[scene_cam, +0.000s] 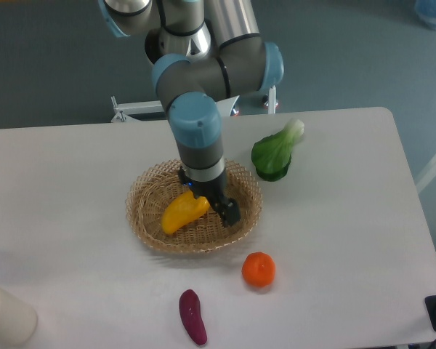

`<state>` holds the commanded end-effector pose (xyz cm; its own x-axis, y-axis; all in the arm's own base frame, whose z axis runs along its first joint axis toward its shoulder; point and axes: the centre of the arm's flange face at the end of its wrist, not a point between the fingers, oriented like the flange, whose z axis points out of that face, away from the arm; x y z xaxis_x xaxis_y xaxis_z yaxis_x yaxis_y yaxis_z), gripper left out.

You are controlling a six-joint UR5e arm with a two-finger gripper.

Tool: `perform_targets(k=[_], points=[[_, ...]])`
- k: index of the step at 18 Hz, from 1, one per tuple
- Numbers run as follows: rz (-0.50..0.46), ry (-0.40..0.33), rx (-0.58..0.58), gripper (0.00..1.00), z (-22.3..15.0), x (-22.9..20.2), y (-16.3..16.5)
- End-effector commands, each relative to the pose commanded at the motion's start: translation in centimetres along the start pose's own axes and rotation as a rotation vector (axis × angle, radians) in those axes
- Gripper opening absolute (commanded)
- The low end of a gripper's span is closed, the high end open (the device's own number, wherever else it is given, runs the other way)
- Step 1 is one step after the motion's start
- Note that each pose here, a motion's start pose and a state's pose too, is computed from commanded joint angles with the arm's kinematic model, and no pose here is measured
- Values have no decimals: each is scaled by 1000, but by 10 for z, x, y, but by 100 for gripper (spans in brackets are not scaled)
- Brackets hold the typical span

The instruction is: Place the mango in the basket

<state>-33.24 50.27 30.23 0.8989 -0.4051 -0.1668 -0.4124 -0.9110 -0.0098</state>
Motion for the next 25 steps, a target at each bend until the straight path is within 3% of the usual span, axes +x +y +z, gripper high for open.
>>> perform_targets(k=[8, 13, 22, 25], points=[[-43, -3, 32, 100, -7, -38, 12], [43, 24, 8, 100, -11, -51, 22], [7, 38, -5, 100, 1, -79, 51], [42, 42, -4, 100, 3, -83, 60]])
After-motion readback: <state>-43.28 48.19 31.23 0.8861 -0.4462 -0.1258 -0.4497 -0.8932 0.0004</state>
